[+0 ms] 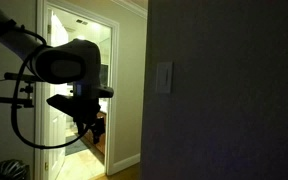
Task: Turn on the light switch
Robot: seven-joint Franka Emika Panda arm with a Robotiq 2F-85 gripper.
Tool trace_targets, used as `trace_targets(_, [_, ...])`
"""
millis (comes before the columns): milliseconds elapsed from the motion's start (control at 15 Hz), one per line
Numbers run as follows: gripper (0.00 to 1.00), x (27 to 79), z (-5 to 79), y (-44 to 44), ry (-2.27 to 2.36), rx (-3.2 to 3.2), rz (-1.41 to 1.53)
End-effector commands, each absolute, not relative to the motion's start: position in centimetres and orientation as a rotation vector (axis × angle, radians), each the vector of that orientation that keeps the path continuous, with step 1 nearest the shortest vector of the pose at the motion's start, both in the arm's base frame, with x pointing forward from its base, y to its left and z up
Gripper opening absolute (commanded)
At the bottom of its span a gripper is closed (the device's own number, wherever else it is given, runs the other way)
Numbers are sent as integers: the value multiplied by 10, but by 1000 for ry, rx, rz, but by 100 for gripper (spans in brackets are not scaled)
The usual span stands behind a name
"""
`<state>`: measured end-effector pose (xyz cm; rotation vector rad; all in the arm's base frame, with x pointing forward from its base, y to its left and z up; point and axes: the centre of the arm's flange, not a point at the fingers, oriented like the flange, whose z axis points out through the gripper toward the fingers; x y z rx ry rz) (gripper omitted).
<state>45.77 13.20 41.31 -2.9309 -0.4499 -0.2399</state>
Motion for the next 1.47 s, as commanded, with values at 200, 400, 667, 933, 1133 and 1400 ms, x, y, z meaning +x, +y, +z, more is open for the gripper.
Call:
trace_targets(200, [100, 458, 413, 132, -450, -2931, -240])
trace_targets(400, [100, 458, 413, 132, -450, -2931, -240])
trace_targets(667, [100, 458, 413, 132, -450, -2931, -240])
trace_targets(933, [100, 467, 417, 118, -416, -2957, -271])
trace_targets(1133, [100, 484, 430, 95, -365, -3023, -336])
trace_targets(1400, [100, 504, 455, 71, -316, -3091, -432])
